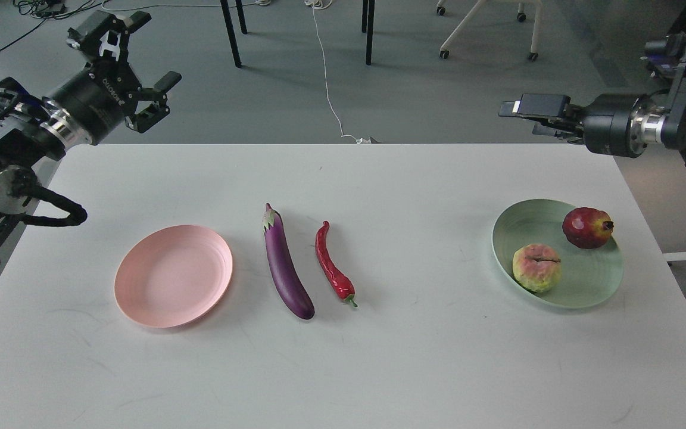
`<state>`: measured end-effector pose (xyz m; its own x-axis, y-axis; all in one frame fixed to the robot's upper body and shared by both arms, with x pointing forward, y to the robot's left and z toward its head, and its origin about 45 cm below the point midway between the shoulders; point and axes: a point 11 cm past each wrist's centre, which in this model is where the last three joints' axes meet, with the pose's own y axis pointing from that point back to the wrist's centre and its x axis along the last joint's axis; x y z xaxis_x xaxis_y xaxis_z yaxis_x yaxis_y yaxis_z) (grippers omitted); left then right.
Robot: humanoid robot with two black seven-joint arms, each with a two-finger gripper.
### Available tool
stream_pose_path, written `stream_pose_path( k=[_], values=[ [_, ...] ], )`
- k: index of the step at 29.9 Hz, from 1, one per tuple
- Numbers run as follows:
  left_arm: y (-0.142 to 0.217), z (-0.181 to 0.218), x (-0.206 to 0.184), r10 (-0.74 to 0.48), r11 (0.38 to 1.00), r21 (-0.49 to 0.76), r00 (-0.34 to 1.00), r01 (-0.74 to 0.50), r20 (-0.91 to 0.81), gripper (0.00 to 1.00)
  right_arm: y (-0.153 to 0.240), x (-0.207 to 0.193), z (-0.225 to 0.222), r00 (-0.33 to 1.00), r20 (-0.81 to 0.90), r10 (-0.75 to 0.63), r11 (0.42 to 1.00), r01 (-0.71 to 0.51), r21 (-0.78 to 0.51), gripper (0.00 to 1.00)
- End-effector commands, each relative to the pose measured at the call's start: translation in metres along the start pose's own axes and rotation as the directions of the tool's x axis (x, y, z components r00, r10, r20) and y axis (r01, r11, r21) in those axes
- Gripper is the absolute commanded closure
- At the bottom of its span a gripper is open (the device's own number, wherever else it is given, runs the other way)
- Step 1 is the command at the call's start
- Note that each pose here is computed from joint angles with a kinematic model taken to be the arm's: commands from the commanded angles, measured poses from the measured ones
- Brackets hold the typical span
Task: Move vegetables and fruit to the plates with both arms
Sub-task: 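Reach the left gripper down and grasp the purple eggplant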
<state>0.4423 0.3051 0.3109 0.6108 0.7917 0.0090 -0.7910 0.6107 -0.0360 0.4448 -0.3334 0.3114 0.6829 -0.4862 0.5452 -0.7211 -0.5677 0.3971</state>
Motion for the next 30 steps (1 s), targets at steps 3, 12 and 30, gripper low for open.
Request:
stream_pose_path(
  k=[3, 12, 30],
  values=[
    [-0.016, -0.005, -0.060, -0.271, 0.961, 0.179, 0.858, 0.213, 0.436, 0.02, 0.014, 0.011, 0.014, 0.919, 0.370, 0.138, 0.975, -0.191, 0.111, 0.02],
    [-0.033, -0.044, -0.102, -0.496, 0.868, 0.438, 0.435, 0.234, 0.752, 0.02, 0.050, 0.050, 0.057, 0.520, 0.818, 0.248, 0.843, -0.532, 0.082, 0.01],
    [-0.032, -0.148, -0.158, -0.756, 0.636, 0.771, 0.197, -0.004, 0.625, 0.06, 0.060, -0.003, 0.115, 0.292, 0.936, 0.197, 0.785, -0.619, 0.028, 0.01]
  ],
)
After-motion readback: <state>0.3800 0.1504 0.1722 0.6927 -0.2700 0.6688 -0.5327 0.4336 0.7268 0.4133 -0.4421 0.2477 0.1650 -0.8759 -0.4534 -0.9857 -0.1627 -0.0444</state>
